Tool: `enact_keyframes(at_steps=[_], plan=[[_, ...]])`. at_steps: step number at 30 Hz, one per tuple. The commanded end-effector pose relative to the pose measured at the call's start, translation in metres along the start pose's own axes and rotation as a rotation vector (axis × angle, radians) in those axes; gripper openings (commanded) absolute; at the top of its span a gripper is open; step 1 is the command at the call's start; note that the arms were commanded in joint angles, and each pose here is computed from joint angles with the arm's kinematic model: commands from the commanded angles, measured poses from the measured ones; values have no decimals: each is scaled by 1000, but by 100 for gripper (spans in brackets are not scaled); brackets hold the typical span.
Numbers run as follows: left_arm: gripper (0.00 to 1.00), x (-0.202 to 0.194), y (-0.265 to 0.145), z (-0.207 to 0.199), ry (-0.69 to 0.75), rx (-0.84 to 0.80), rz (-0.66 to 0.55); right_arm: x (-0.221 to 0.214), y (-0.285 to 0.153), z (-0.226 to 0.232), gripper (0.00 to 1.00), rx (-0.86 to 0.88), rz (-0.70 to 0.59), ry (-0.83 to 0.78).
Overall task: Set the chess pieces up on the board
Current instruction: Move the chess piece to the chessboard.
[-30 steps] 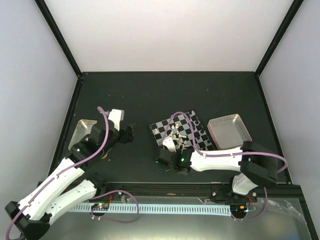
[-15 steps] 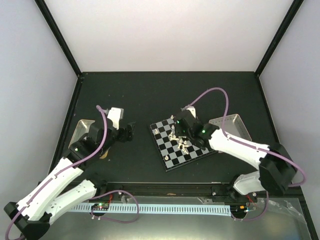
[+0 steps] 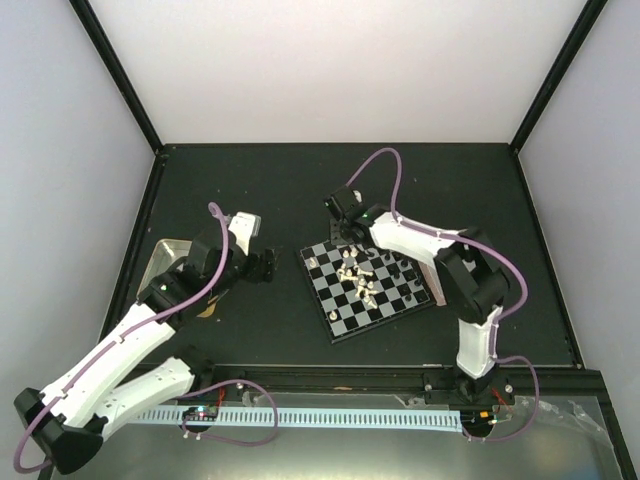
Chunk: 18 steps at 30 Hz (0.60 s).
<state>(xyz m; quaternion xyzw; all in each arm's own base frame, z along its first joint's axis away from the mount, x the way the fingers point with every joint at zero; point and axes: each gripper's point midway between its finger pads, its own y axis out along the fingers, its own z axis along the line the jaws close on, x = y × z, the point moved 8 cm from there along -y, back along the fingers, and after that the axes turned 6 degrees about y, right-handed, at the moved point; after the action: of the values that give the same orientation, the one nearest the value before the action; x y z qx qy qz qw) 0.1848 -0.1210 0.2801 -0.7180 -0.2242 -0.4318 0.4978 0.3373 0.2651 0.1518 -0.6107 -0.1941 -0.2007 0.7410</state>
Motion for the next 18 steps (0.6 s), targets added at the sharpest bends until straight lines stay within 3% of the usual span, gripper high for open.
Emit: enact_keyframes(at_steps=[1,18], plan=[[87,14,-4,-5,-17,-47,-43,0,14,3,35,-29,42,-44],[86,12,-7,1,-25,2,-67,7,44,1,18,-162,2,-70]])
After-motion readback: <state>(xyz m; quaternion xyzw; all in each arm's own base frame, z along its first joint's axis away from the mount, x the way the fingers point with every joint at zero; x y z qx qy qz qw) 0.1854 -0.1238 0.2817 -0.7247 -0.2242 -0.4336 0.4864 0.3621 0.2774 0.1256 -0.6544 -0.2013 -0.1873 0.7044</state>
